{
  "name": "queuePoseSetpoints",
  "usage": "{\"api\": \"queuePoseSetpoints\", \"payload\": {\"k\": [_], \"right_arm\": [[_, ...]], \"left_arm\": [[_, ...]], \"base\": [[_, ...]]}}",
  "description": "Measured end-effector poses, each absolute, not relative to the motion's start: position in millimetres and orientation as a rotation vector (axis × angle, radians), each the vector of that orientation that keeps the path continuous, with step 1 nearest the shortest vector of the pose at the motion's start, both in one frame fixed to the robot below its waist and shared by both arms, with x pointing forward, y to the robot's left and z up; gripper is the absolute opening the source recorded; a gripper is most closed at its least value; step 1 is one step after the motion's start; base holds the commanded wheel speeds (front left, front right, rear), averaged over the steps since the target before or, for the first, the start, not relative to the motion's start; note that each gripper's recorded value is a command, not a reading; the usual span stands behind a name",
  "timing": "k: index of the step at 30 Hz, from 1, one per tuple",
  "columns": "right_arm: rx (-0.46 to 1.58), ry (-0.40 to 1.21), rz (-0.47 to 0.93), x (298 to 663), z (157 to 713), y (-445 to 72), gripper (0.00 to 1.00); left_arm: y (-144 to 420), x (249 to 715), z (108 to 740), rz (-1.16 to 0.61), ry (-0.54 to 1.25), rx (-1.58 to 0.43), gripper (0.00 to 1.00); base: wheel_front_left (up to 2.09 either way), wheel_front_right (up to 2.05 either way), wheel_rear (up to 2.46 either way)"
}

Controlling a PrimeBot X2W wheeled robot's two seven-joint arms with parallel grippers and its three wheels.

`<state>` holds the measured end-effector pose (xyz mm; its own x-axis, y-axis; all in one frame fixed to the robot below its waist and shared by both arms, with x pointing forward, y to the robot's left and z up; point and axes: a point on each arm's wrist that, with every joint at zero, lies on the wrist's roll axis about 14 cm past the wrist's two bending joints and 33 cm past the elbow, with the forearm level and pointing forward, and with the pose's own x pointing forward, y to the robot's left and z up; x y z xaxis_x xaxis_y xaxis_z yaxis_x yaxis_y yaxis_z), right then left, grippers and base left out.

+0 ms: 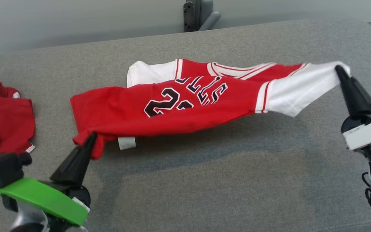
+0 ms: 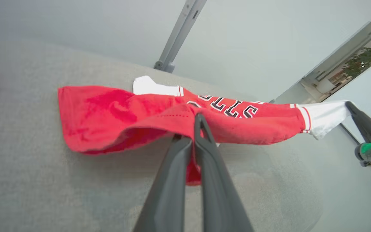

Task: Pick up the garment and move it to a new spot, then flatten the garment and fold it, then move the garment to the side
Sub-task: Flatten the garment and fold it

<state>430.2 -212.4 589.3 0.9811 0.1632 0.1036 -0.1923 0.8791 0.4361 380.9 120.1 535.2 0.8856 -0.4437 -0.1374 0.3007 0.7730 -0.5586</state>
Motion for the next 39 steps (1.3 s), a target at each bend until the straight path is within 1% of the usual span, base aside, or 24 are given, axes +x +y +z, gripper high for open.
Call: {"api": "queuePoseSetpoints", "payload": {"k": [4,7,11,16,18,21,26,28,31,35,37,39], "right_arm": [[0.46,-0.238,0.224,431,653,-217,0.0],[0.456,-0.337,0.253,441,694,-218,0.0],[0.386,-0.38,0.269,469,728,-214,0.0],[0.305,-0.353,0.255,524,742,-202,0.0],[0.28,-0.346,0.242,549,746,-196,0.0],[0.249,-0.355,0.215,585,749,-188,0.0],[0.237,-0.427,0.182,636,761,-175,0.0],[0.245,-0.466,0.164,651,763,-174,0.0],[0.268,-0.547,0.135,668,770,-176,0.0],[0.295,-0.674,0.115,676,790,-178,0.0],[0.314,-0.683,0.125,684,787,-174,0.0],[0.339,-0.662,0.141,694,770,-167,0.0]], "left_arm": [[115,400,597,-0.519,0.128,-0.531,0.0],[121,427,633,-0.542,0.051,-0.477,0.0],[122,473,665,-0.559,0.003,-0.406,0.0],[120,542,682,-0.519,-0.014,-0.334,0.0],[120,571,684,-0.496,-0.023,-0.337,0.0],[126,611,684,-0.436,-0.049,-0.314,0.0],[138,665,680,-0.34,-0.137,-0.255,0.0],[144,681,675,-0.303,-0.168,-0.247,0.0],[154,697,676,-0.258,-0.271,-0.264,0.0],[165,707,687,-0.213,-0.419,-0.28,0.0],[169,713,682,-0.194,-0.446,-0.296,0.0],[168,721,658,-0.184,-0.408,-0.291,0.0]], "base": [[0.0,0.0,0.0],[0.0,0.0,0.0],[0.0,0.0,0.0],[0.0,0.0,0.0],[0.0,0.0,0.0],[0.0,0.0,0.0],[0.0,0.0,0.0],[0.0,0.0,0.0],[0.0,0.0,0.0],[0.0,0.0,0.0],[0.0,0.0,0.0],[0.0,0.0,0.0]]}}
